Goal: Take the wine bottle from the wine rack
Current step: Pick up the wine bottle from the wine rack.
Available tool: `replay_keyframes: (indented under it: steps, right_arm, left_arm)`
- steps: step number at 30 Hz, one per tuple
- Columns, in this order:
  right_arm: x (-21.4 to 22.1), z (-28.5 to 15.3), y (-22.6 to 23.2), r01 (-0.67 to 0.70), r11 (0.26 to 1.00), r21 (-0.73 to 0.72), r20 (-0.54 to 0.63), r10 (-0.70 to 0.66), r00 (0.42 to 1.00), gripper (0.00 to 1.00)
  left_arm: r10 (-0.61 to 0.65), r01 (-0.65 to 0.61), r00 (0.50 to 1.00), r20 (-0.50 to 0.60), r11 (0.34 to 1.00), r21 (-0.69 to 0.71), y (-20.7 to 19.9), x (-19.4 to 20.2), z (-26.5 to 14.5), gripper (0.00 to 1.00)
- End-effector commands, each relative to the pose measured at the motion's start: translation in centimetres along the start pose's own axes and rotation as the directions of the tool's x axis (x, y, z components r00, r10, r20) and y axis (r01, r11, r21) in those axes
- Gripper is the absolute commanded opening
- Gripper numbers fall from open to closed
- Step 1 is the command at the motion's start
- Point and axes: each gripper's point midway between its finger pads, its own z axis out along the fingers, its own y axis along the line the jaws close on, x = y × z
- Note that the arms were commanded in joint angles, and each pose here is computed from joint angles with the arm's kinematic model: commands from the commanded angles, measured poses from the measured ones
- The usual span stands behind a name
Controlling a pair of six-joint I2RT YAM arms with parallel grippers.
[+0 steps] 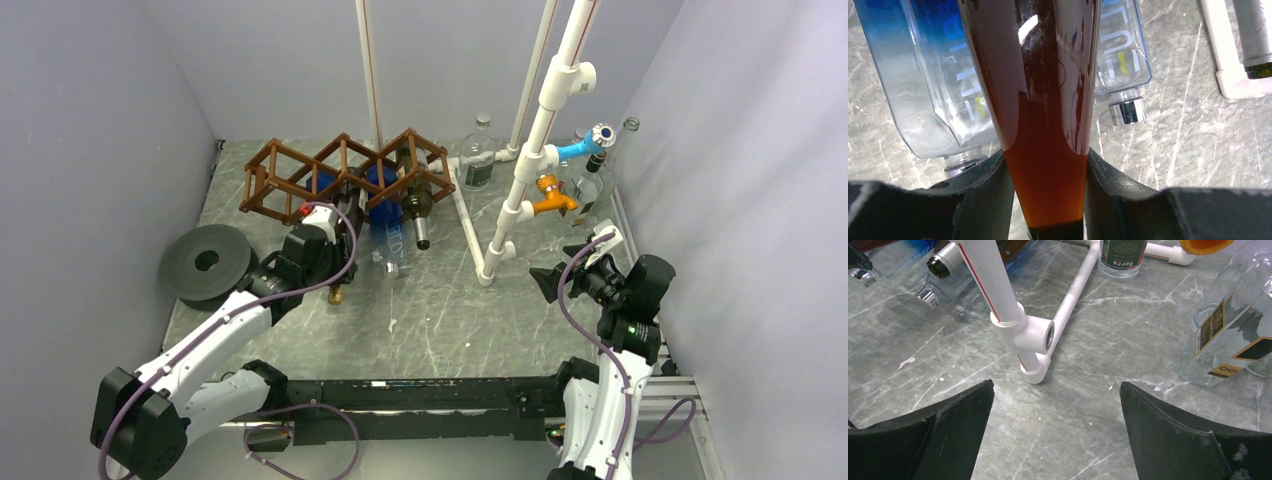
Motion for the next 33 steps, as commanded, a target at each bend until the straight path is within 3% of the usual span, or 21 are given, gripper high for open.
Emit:
replay_keyframes:
  steps: [1, 33]
  right_arm:
    - [-2.0, -0.3, -0.2, 0.065, 0.998, 0.016, 0.026, -0.065, 0.998, 1.0]
    - [-2.0, -0.3, -0.1, 0.078, 0.997, 0.016, 0.027, -0.078, 0.997, 1.0]
  left_arm:
    - [-0.092, 0.036, 0.929, 0.359, 0.987, 0.16, -3.9, -9.8, -3.4, 0.0]
    - [-0.237, 0.115, 0.901, 0.364, 0.938, 0.327, -5.4, -8.3, -6.8, 0.0]
